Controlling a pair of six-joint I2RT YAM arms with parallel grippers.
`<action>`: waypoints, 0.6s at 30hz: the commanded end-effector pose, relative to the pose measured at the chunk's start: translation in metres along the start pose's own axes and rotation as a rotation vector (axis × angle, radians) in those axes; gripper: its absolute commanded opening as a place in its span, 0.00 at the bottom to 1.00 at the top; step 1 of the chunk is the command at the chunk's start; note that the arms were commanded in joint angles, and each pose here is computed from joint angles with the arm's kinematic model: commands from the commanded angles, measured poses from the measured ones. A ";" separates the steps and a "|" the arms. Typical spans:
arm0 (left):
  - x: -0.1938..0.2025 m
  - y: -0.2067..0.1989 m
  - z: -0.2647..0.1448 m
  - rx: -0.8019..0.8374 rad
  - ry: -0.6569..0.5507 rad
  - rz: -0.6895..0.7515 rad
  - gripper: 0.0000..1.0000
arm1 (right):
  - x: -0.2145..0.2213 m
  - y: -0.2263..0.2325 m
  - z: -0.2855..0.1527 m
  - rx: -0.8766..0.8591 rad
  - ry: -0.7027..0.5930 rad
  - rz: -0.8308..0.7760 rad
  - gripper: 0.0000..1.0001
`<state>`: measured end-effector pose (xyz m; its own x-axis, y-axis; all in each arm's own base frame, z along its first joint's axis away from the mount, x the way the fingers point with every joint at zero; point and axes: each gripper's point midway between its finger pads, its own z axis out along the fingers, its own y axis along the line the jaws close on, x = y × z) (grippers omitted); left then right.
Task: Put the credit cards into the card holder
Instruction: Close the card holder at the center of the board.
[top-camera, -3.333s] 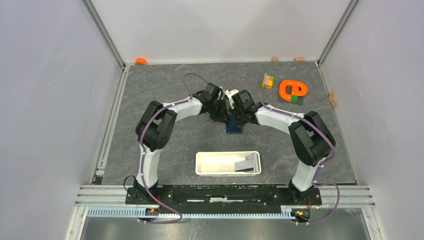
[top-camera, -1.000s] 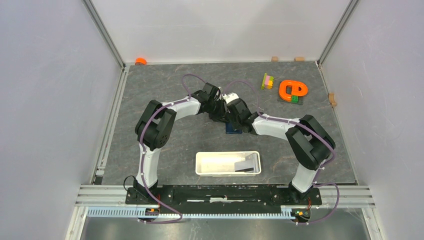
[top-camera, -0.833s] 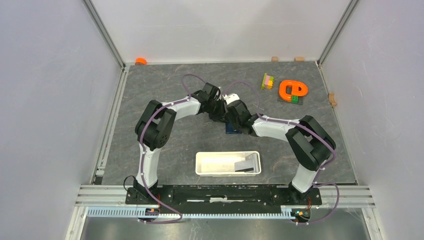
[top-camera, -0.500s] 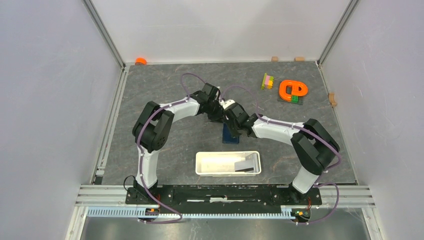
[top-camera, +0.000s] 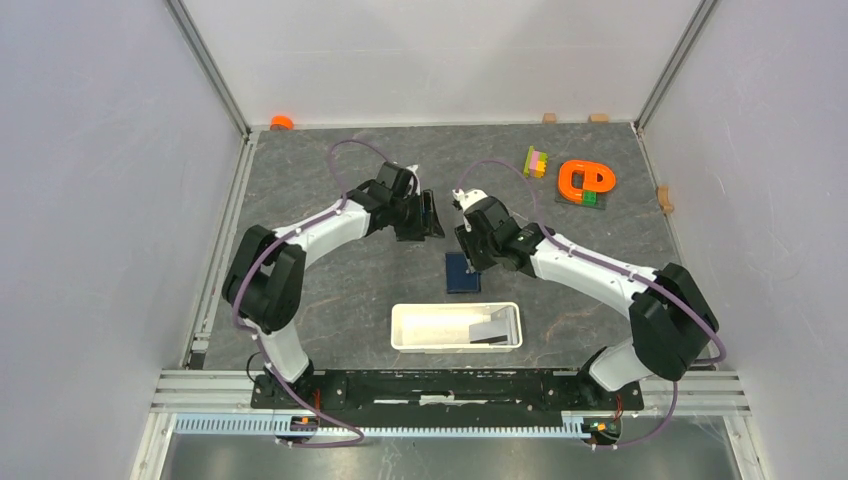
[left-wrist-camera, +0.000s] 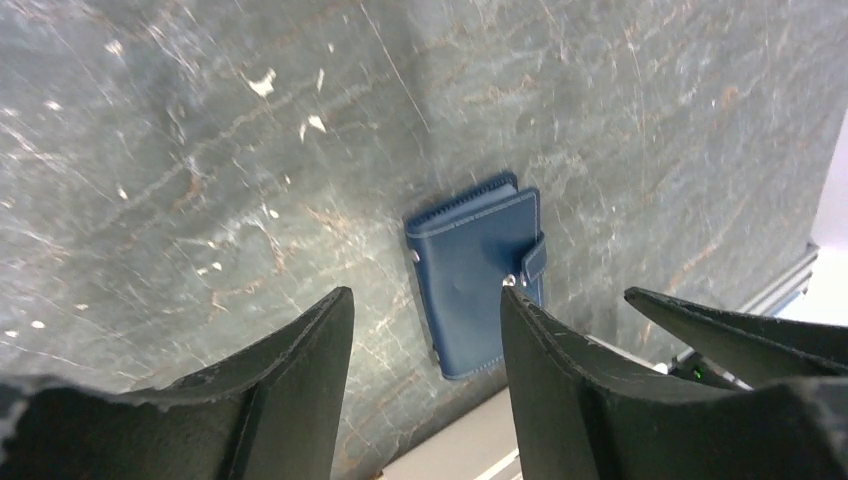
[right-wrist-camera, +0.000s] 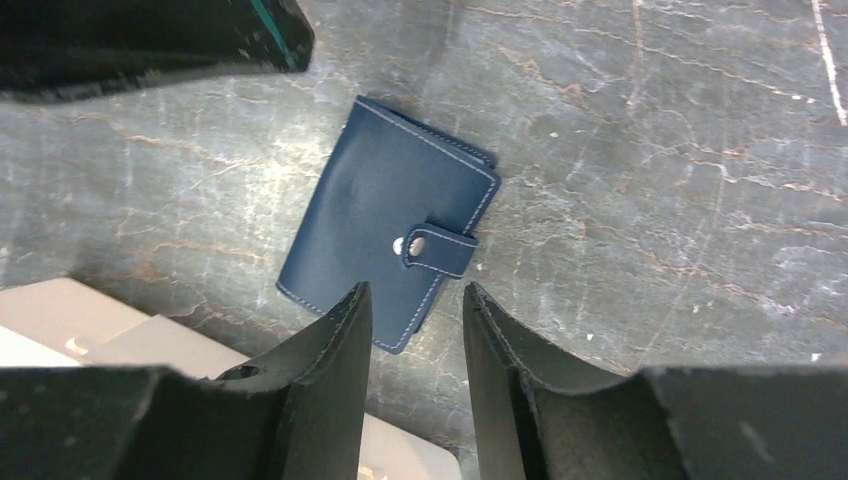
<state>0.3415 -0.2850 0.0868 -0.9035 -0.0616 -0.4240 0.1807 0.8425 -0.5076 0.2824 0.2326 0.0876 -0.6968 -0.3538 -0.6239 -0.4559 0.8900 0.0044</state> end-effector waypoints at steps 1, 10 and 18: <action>0.028 -0.010 -0.004 0.074 0.085 -0.036 0.63 | -0.002 0.017 -0.005 -0.096 -0.022 0.026 0.44; 0.071 -0.011 0.020 0.130 0.210 -0.095 0.59 | 0.003 0.014 0.011 -0.071 0.024 0.003 0.39; 0.083 -0.011 0.030 0.132 0.243 -0.107 0.54 | -0.001 0.006 0.025 -0.048 0.038 0.015 0.37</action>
<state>0.2769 -0.3038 0.0339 -0.9809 0.0057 -0.1945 0.1239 0.7892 -0.6016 0.2745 0.2371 0.0532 -0.7482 -0.3757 -0.5469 -0.4789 0.8763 0.0531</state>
